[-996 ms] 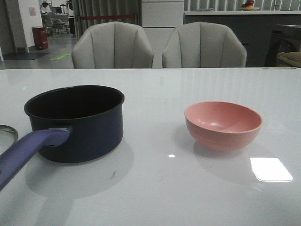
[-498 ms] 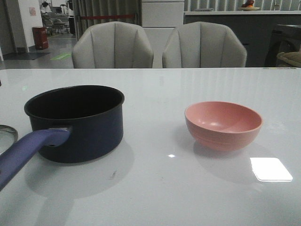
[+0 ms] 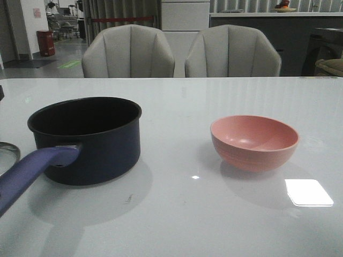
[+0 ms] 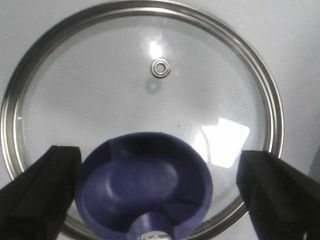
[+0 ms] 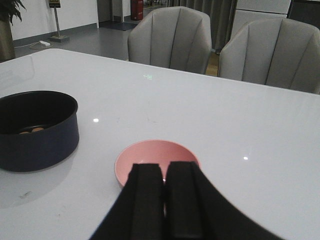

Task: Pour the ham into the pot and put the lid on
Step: 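Lift the glass lid by its knob with the left gripper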

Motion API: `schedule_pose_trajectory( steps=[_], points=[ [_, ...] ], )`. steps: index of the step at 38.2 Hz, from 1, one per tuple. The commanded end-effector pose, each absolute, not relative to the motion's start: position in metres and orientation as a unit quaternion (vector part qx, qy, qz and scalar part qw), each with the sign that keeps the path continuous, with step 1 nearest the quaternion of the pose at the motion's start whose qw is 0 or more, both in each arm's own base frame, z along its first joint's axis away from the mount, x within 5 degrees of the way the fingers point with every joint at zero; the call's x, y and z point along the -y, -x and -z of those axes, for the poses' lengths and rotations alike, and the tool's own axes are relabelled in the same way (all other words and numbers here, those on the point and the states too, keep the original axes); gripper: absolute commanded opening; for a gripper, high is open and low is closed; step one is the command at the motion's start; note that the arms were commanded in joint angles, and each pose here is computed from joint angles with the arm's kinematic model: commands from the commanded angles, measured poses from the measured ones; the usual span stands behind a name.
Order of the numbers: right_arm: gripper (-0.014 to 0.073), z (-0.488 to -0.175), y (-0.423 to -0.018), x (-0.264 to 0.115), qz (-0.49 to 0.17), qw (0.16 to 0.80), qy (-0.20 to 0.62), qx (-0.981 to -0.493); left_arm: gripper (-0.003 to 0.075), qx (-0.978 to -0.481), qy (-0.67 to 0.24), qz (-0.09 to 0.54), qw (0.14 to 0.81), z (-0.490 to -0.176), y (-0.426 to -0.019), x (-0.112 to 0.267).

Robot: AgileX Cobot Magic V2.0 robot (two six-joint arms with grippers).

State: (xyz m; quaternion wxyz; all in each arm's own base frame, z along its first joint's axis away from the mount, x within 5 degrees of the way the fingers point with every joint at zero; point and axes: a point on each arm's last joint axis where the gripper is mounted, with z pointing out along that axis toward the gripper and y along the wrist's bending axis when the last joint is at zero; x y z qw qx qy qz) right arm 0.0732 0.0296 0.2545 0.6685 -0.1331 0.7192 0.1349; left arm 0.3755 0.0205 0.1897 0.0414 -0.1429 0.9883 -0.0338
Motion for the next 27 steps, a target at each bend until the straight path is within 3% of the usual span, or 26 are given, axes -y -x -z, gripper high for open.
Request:
schedule_pose_trajectory(
  steps=[1,14,27],
  points=[
    [0.0159,-0.2702,-0.0736,-0.0291,-0.138,0.703,0.127,-0.686,0.0615,-0.985,0.145,0.042,0.087,-0.2166,-0.3778,-0.0189],
    [0.0159,-0.2702,-0.0736,-0.0291,-0.138,0.703,0.127,-0.686,0.0370,-0.985,0.145,0.042,0.086,-0.2166,-0.3776,-0.0188],
    [0.0159,-0.2702,-0.0736,-0.0291,-0.138,0.703,0.127,-0.686,0.0258,-0.985,0.145,0.042,0.084,-0.2165,-0.3773,-0.0188]
  ],
)
